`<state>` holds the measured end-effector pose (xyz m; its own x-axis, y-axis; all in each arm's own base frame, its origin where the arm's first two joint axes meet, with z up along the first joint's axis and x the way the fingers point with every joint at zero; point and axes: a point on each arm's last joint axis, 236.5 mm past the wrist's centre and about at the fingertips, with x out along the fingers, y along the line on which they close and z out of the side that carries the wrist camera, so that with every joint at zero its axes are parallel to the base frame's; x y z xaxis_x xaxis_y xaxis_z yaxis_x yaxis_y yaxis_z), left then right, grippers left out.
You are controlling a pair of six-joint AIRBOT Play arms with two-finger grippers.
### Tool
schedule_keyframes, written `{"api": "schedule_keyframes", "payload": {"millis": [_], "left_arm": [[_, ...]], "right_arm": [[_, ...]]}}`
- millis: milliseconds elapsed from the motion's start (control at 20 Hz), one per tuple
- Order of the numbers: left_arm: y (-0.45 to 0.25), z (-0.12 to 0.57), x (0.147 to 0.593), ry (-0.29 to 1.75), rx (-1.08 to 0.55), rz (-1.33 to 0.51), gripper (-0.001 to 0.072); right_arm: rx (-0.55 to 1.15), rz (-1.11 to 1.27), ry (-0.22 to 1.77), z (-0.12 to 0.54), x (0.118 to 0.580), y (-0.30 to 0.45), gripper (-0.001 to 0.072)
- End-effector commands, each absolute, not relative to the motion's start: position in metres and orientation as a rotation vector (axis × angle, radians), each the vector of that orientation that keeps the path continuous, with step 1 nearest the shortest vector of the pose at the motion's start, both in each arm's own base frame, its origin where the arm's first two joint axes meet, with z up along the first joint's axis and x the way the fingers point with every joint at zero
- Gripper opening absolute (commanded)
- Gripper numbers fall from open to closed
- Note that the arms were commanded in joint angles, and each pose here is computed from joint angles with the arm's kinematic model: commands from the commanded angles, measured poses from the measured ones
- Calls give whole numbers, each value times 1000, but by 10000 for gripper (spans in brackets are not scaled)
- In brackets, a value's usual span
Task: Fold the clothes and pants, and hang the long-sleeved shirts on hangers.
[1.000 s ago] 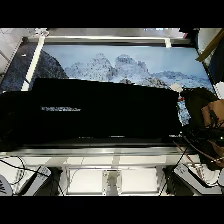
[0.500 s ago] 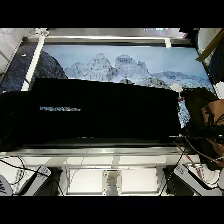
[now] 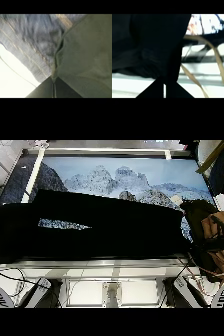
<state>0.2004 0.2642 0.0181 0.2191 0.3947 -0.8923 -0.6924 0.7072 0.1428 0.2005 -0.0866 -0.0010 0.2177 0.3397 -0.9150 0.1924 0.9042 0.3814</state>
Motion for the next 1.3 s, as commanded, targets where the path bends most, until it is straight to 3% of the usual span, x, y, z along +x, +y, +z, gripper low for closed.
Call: {"api": "schedule_keyframes", "payload": {"millis": [0, 200, 700, 950, 1250], "left_arm": [[274, 87, 241, 976, -219, 748, 6], [239, 124, 346, 899, -127, 565, 5], [216, 43, 576, 826, -117, 508, 5], [208, -4, 613, 799, -120, 491, 5], [209, 18, 633, 684, -133, 483, 5]], "right_arm": [[460, 94, 1136, 39, 251, -95, 11], [477, 57, 859, 76, 314, -106, 10], [548, -25, 906, -7, 392, -102, 10], [557, -56, 937, -48, 416, -89, 11], [617, -171, 853, -41, 430, -111, 10]]}}
